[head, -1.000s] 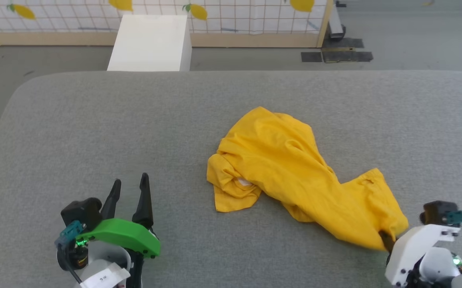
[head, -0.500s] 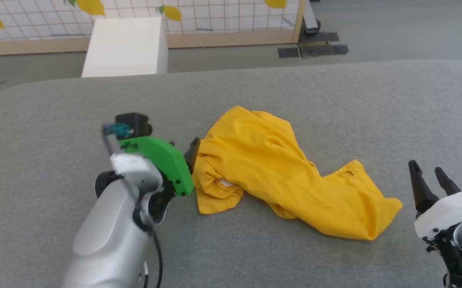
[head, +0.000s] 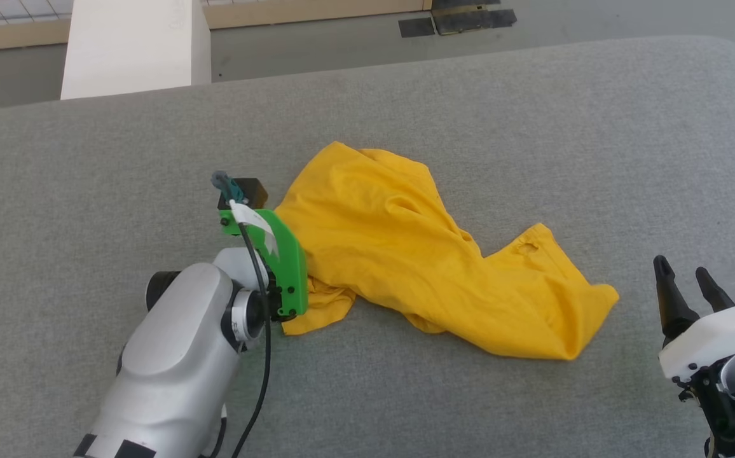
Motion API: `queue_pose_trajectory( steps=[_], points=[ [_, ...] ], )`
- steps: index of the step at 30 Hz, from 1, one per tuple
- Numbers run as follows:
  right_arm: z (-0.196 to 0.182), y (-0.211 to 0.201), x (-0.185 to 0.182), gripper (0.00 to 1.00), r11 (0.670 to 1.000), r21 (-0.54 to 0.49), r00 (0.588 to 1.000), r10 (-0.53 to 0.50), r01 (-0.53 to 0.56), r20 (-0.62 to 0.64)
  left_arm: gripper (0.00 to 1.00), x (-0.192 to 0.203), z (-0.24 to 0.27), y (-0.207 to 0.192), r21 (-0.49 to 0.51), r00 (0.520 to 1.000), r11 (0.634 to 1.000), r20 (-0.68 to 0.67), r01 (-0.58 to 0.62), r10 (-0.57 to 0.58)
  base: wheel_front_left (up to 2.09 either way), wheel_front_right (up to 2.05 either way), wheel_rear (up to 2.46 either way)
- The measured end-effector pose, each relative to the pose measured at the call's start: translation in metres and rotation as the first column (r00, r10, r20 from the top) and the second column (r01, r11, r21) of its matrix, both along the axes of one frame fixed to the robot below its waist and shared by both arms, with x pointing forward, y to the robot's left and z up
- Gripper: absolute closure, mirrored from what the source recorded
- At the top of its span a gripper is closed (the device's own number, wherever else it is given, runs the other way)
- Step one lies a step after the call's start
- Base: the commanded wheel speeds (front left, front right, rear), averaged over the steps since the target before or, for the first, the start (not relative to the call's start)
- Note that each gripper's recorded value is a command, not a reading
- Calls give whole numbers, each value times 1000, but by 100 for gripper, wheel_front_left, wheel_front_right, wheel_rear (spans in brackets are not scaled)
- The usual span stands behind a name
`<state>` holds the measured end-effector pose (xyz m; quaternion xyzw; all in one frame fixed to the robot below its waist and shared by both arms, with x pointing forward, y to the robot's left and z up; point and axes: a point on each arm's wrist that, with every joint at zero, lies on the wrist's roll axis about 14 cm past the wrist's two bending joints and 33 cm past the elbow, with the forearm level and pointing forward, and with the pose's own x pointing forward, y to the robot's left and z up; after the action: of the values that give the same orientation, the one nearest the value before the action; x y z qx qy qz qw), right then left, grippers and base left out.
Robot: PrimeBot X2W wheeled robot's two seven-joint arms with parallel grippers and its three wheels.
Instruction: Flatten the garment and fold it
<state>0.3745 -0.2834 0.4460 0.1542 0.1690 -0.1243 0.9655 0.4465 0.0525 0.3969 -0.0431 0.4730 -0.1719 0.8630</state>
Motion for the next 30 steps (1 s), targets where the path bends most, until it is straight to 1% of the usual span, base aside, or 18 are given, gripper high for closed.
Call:
queue_pose_trajectory(
  steps=[3,5,8,10,12,14,15,16,18,19,21,24,27,28,29,30],
  points=[
    [-5,5,2,0,1000,6,1000,14,-14,-12,100,3,7,-4,-38,999,999,32,-9,10,0,0,0],
    [-6,9,4,0,1000,10,1000,26,-26,-12,100,10,17,-2,-60,996,998,78,-26,30,0,0,0],
    [-5,19,10,0,998,14,999,53,-53,-4,100,29,48,11,-109,975,990,196,-85,105,0,0,0],
    [-3,27,14,0,997,14,997,78,-78,4,100,42,79,25,-166,943,978,285,-128,172,0,0,0],
    [0,35,18,0,995,15,995,101,-102,14,100,49,109,43,-216,897,961,367,-174,245,0,0,0],
    [5,43,21,0,992,18,992,123,-124,30,100,46,132,67,-273,842,933,424,-233,334,0,0,0],
    [6,46,23,0,991,19,991,133,-133,35,100,40,132,78,-273,828,926,429,-262,361,0,0,0],
    [7,51,24,0,989,20,989,144,-145,40,100,29,125,92,-271,820,914,414,-303,394,0,0,0],
    [9,59,27,0,986,24,985,167,-168,45,100,-3,92,114,-249,825,885,331,-393,459,0,0,0],
    [9,64,28,0,983,26,982,180,-181,48,100,-31,64,125,-216,830,867,257,-450,495,0,0,0],
    [11,72,31,0,979,27,978,201,-202,55,100,-72,27,136,-178,828,836,141,-519,543,0,0,0],
    [14,83,36,0,971,12,970,236,-237,58,100,-123,-8,140,-157,795,785,-6,-600,607,0,0,0],
    [16,96,39,0,962,-6,960,275,-275,59,100,-144,-18,139,-170,767,750,-74,-640,638,0,0,0],
    [16,100,40,0,958,-8,956,286,-286,60,97,-144,-16,140,-187,755,735,-79,-652,650,0,0,0],
    [17,103,41,0,956,-9,954,294,-294,61,56,-142,-13,141,-208,743,718,-72,-664,666,0,0,0],
    [17,106,42,0,953,-9,951,303,-303,61,0,-137,-6,144,-242,722,692,-58,-680,689,0,0,0]
  ],
)
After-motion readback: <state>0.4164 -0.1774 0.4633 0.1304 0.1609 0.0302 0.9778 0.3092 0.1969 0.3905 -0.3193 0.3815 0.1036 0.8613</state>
